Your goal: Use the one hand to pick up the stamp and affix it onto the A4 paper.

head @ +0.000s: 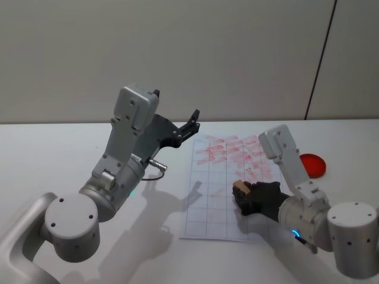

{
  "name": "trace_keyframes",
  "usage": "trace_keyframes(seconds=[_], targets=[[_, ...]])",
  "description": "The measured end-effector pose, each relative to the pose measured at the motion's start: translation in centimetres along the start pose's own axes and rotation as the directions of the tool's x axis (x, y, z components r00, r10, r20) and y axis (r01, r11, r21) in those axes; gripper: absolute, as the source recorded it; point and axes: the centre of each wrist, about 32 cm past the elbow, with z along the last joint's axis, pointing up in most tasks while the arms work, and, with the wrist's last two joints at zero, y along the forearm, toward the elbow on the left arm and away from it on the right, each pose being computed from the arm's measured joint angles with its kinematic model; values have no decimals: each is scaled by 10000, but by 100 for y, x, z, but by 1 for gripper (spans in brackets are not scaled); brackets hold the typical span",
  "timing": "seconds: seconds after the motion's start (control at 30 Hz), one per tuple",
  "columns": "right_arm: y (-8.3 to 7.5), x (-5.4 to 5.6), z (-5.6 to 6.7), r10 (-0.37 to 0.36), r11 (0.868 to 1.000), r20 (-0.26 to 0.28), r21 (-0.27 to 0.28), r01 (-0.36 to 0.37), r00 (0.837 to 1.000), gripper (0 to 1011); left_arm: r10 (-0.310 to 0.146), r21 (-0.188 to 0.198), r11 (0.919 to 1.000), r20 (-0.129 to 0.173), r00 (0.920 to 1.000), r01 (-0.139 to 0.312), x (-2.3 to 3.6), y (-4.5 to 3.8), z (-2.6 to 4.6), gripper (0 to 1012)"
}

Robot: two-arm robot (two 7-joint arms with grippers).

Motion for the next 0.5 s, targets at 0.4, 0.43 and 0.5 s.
trace_keyframes(seconds=[0.4, 0.43, 0.5], targets=[[129, -11, -125, 31, 9997, 144, -249, -28, 9999, 218, 0, 0, 10000, -1, 10000, 0, 0, 0, 0, 1001], [140, -9, -135, 39, 9997, 152, -249, -35, 9999, 219, -1, -1, 10000, 0, 10000, 1, 0, 0, 0, 1001], [158, -6, -159, 48, 9996, 152, -283, -44, 9999, 219, 0, -1, 10000, 0, 10000, 0, 0, 0, 0, 1001]])
